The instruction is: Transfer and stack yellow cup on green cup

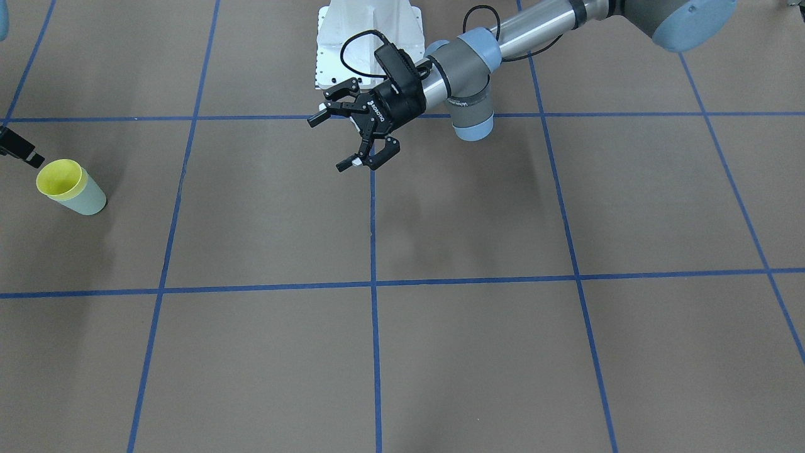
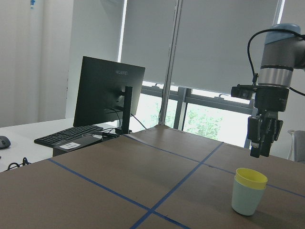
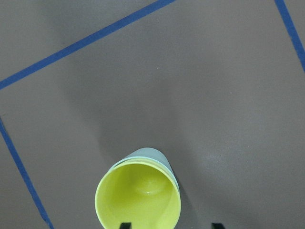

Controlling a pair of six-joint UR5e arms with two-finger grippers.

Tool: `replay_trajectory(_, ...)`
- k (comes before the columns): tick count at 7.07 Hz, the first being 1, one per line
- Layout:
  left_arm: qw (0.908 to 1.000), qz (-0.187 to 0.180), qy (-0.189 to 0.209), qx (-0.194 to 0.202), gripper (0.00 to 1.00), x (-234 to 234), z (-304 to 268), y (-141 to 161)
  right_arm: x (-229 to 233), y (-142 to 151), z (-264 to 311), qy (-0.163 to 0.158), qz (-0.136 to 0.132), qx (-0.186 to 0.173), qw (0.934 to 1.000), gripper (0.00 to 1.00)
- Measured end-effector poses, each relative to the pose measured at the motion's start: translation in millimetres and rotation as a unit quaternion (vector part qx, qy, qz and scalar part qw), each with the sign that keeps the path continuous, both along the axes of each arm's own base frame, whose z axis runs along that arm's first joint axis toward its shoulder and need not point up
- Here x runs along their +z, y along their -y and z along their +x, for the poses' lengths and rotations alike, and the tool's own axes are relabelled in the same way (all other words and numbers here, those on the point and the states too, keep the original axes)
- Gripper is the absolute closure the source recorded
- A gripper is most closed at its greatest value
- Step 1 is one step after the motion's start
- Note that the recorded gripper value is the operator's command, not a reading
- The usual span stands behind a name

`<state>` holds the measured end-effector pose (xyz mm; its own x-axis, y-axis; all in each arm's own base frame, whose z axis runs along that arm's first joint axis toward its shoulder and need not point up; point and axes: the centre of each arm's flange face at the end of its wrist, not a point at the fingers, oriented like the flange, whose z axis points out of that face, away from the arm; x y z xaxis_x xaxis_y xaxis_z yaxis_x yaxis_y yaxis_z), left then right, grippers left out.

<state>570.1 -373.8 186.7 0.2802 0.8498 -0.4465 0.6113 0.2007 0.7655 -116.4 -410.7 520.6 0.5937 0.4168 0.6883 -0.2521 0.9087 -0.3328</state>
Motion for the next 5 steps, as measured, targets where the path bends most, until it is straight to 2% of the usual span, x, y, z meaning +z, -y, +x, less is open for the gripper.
replay_trajectory(1,0.9996,-0.015,0.023,-0.005,0.0,13,-2,10,-8,4,-1,0.001,0.009,0.002,1.0,0.0)
replay_trajectory(3,0.9941,-0.079,0.071,-0.024,0.0,60,-28,58,-17,22,-5,-0.01,0.033,0.009,0.9994,0.0)
replay_trajectory(4,0.9858,-0.129,0.107,-0.015,0.0,81,-45,93,-24,31,-8,-0.013,0.044,0.012,0.9989,0.0)
replay_trajectory(5,0.9734,-0.18,0.141,0.014,0.0,100,-67,126,-30,36,-9,-0.014,0.054,0.015,0.9983,0.0)
